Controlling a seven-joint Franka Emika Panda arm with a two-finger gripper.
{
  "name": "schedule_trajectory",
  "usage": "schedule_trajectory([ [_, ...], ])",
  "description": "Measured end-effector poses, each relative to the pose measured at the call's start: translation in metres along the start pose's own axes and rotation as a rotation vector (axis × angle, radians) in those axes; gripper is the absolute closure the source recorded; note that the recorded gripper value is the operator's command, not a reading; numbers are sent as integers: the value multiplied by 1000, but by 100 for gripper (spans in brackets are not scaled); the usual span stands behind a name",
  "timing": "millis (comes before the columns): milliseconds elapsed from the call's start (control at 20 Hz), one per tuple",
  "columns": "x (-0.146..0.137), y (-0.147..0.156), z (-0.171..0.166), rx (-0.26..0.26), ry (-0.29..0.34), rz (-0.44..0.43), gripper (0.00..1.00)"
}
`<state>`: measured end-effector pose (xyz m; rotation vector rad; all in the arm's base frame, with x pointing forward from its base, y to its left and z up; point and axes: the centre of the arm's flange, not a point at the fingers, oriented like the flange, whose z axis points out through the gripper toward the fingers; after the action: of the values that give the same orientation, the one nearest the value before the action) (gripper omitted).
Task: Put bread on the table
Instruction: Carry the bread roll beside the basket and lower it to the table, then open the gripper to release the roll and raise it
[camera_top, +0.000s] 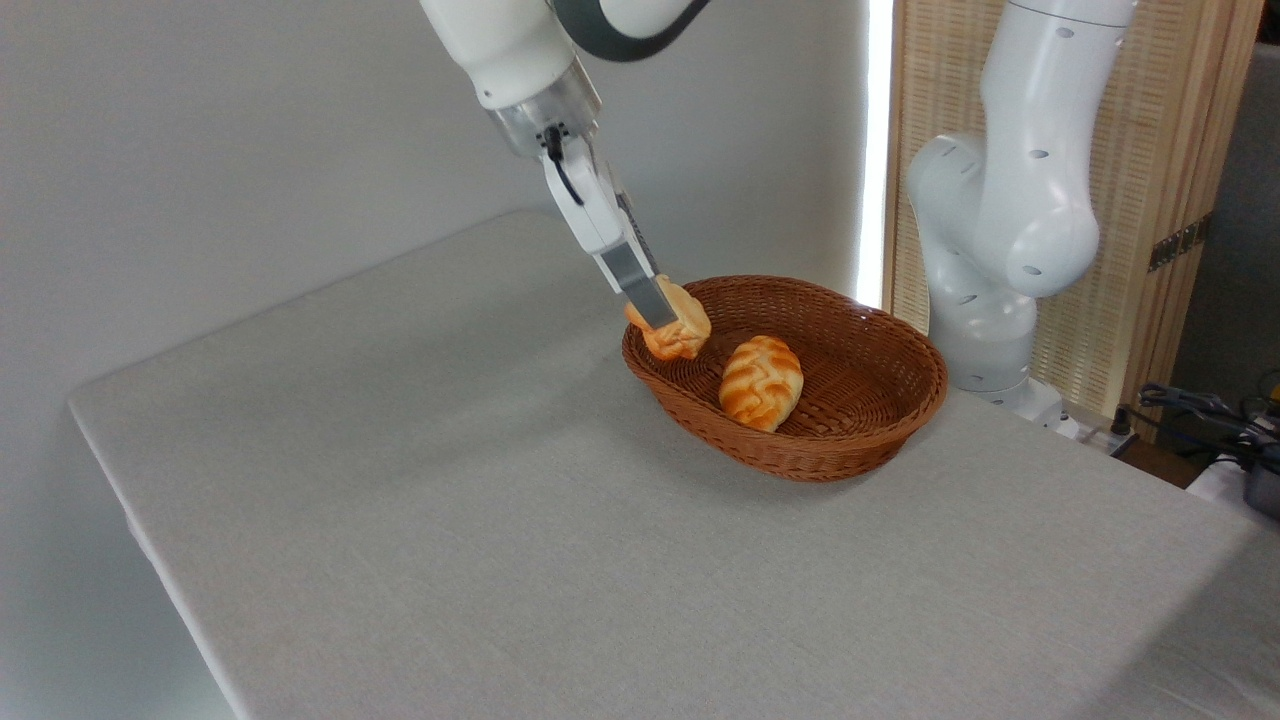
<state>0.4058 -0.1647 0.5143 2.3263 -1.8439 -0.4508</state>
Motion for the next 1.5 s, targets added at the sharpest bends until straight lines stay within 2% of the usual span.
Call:
schedule_trajectory([
  [200,1,-19,-29,63,54,-66,29],
  [500,21,-73,-36,188,169,-283,26],
  [650,27,-97,-27,223,213,-381,18],
  [750,32,-112,-20,237,238,-454,1],
  [900,42,-128,-9,249,269,-562,0],
  [1150,58,-136,13,226,238,-571,0],
  [1500,60,-137,15,224,234,-569,0],
])
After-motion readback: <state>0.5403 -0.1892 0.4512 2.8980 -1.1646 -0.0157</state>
